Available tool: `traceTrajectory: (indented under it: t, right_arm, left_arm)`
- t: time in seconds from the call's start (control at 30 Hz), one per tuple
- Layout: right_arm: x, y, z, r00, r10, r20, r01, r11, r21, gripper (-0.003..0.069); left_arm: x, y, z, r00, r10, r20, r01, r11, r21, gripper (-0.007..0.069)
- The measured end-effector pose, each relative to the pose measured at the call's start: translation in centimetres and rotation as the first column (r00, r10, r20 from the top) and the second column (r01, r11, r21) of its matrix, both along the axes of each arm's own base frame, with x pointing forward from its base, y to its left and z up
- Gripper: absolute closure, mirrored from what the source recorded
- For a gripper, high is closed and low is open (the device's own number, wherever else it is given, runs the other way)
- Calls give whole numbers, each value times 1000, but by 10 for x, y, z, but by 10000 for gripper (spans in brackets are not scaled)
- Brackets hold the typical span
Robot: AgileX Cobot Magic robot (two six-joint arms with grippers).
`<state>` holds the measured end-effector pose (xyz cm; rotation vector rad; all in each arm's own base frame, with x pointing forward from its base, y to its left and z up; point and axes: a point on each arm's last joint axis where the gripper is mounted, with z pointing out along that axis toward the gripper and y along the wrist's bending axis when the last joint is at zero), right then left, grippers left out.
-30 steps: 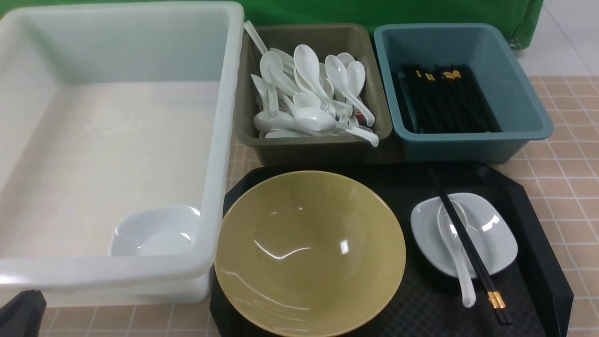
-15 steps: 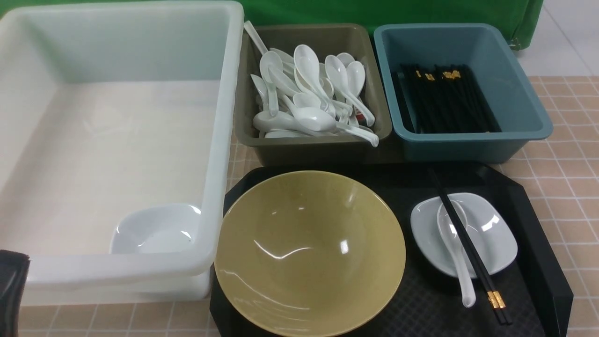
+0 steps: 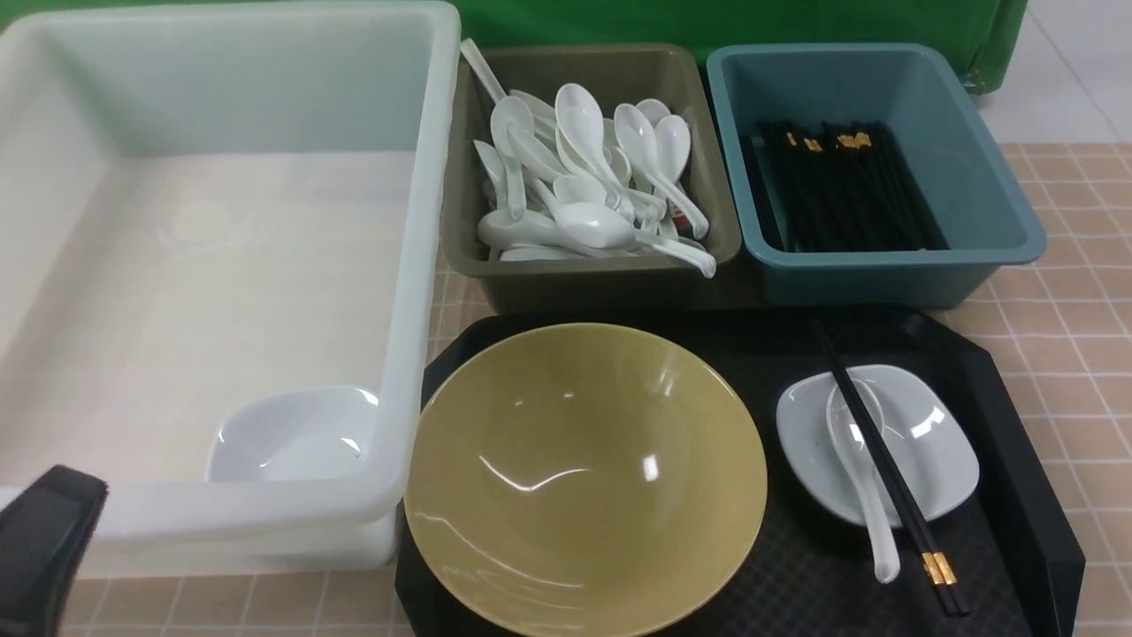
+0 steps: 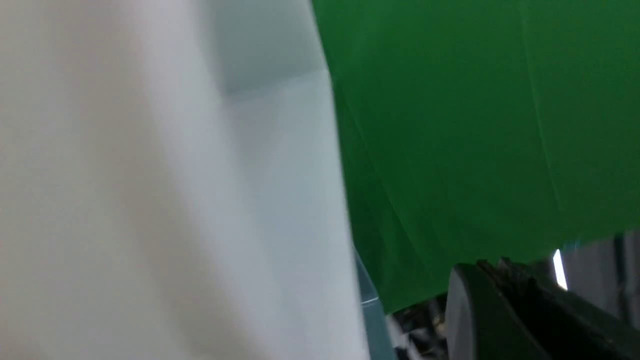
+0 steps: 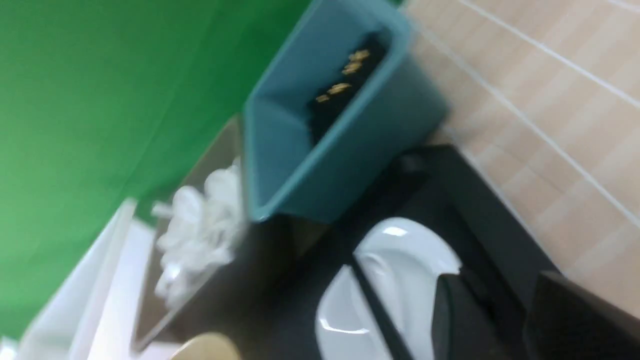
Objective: On brown table put chopsticks spoon bowls plates into blue grey white boxes.
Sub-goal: 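Move the grippers toward the tableware on the black tray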
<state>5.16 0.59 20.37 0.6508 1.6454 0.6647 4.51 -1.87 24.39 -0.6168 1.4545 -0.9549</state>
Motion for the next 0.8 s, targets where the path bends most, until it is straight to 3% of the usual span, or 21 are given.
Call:
traceTrajectory:
  t: [0.1, 0.13, 0.17, 0.23, 0.3, 0.33, 0.37, 0.4, 0.43, 0.47, 0.5, 0.57, 0.63, 0.8]
  right_arm:
    - [-4, 2, 40, 992, 74, 98, -58, 986, -159, 434]
    - [-3, 2, 43, 993, 79, 93, -63, 983, -171, 440]
    - [0, 4, 61, 990, 119, 78, -96, 963, -253, 459]
    - [7, 8, 85, 984, 179, 15, -160, 909, -384, 497]
    - [25, 13, 104, 959, 242, -150, -285, 816, -503, 553]
    - [33, 16, 115, 933, 270, -238, -359, 750, -556, 574]
    - [34, 17, 115, 921, 280, -270, -387, 724, -570, 578]
    - [48, 20, 124, 859, 304, -411, -505, 637, -583, 607]
    - [56, 22, 128, 828, 313, -465, -553, 592, -586, 613]
    - [65, 24, 131, 776, 319, -545, -622, 536, -572, 617]
    - [69, 24, 131, 753, 320, -575, -647, 515, -562, 617]
    - [93, 29, 130, 618, 313, -721, -771, 420, -479, 617]
    - [113, 36, 124, 540, 311, -782, -826, 376, -421, 617]
    - [149, 62, 97, 431, 316, -845, -893, 282, -350, 613]
  left_arm:
    - [-9, -6, 40, 996, -52, 78, 23, 942, 336, 624]
    - [-10, -6, 43, 995, -50, 89, 17, 939, 343, 624]
    - [-5, -8, 59, 996, -78, 52, 44, 881, 472, 624]
    - [7, -9, 76, 994, -103, -36, 104, 803, 586, 624]
    - [26, -9, 91, 974, -119, -195, 222, 689, 689, 624]
    - [35, -8, 97, 953, -123, -276, 288, 639, 713, 624]
    - [39, -9, 99, 943, -128, -307, 317, 625, 713, 624]
    - [53, -7, 105, 895, -122, -429, 420, 551, 721, 624]
    - [58, -6, 107, 877, -119, -466, 454, 524, 721, 624]
    - [66, -6, 109, 847, -116, -520, 506, 480, 717, 624]
    - [69, -6, 109, 835, -111, -538, 524, 458, 718, 624]
    - [89, -15, 112, 768, -148, -623, 632, 334, 699, 624]
    - [102, -31, 110, 710, -190, -677, 704, 212, 678, 624]
    - [123, -87, 97, 558, -268, -786, 796, -96, 598, 624]
